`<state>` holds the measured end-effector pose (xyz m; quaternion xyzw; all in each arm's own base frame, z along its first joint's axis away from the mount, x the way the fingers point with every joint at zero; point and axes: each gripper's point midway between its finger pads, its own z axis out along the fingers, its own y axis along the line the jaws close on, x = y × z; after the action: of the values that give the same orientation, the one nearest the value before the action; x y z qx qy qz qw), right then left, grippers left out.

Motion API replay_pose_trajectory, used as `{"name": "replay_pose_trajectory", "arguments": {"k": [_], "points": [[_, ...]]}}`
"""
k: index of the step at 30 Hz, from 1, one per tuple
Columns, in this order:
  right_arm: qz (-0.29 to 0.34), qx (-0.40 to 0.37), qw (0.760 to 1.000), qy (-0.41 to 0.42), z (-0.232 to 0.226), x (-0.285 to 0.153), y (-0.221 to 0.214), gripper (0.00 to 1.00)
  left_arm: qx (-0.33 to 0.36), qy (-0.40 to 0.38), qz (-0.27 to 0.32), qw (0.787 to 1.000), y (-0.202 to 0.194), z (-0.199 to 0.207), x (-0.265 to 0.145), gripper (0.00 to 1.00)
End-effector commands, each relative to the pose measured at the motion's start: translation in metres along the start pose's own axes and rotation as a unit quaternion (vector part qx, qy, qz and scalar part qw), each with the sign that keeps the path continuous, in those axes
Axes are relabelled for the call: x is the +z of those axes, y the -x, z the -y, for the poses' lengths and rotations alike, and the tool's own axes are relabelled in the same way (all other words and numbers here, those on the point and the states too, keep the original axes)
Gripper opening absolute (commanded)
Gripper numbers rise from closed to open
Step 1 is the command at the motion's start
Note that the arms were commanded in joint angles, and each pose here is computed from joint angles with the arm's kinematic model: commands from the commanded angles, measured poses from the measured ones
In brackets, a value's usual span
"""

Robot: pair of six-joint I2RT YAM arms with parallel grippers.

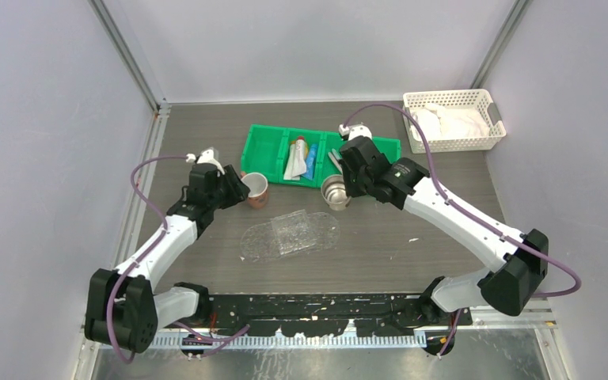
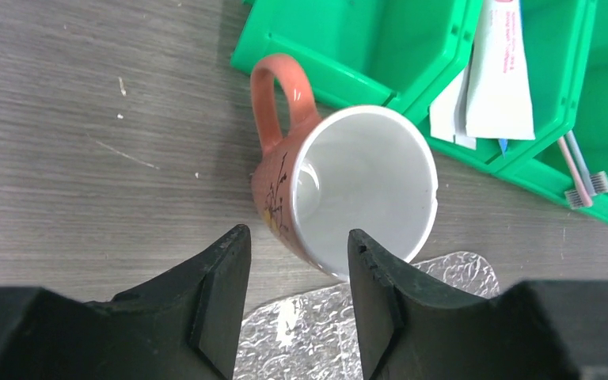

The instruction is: Prepare toiletry sets of a toothbrush and toothpaste on the tray

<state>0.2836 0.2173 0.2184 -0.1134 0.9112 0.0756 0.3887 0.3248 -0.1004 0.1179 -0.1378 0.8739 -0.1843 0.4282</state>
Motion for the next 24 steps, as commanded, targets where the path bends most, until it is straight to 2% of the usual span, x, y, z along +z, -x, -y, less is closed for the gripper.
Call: {"name": "replay_pose_trajectory", "arguments": {"k": [1, 5, 11, 17, 24], "points": [[0.02, 0.03, 0.999, -0.012, 0.013, 0.006, -0.001, 0.01, 0.008, -0.006, -0.011, 1.0, 0.005, 0.008, -0.004, 0.49], [0.003, 0.033, 0.999, -0.006, 0.013, 0.019, -0.014, 0.01, 0.008, -0.002, -0.03, 1.0, -0.001, 0.007, 0.001, 0.45], [-0.022, 0.038, 0.999, 0.016, 0.004, 0.035, -0.037, 0.01, 0.012, 0.0, -0.06, 0.998, -0.005, 0.01, 0.008, 0.25], [-0.036, 0.042, 0.998, 0.034, -0.002, 0.042, -0.05, 0.01, 0.016, -0.006, -0.072, 0.997, -0.001, 0.016, 0.006, 0.19], [-0.04, 0.041, 0.997, 0.049, -0.008, 0.046, -0.053, 0.01, 0.024, -0.007, -0.074, 0.997, 0.011, 0.026, -0.017, 0.16]]}}
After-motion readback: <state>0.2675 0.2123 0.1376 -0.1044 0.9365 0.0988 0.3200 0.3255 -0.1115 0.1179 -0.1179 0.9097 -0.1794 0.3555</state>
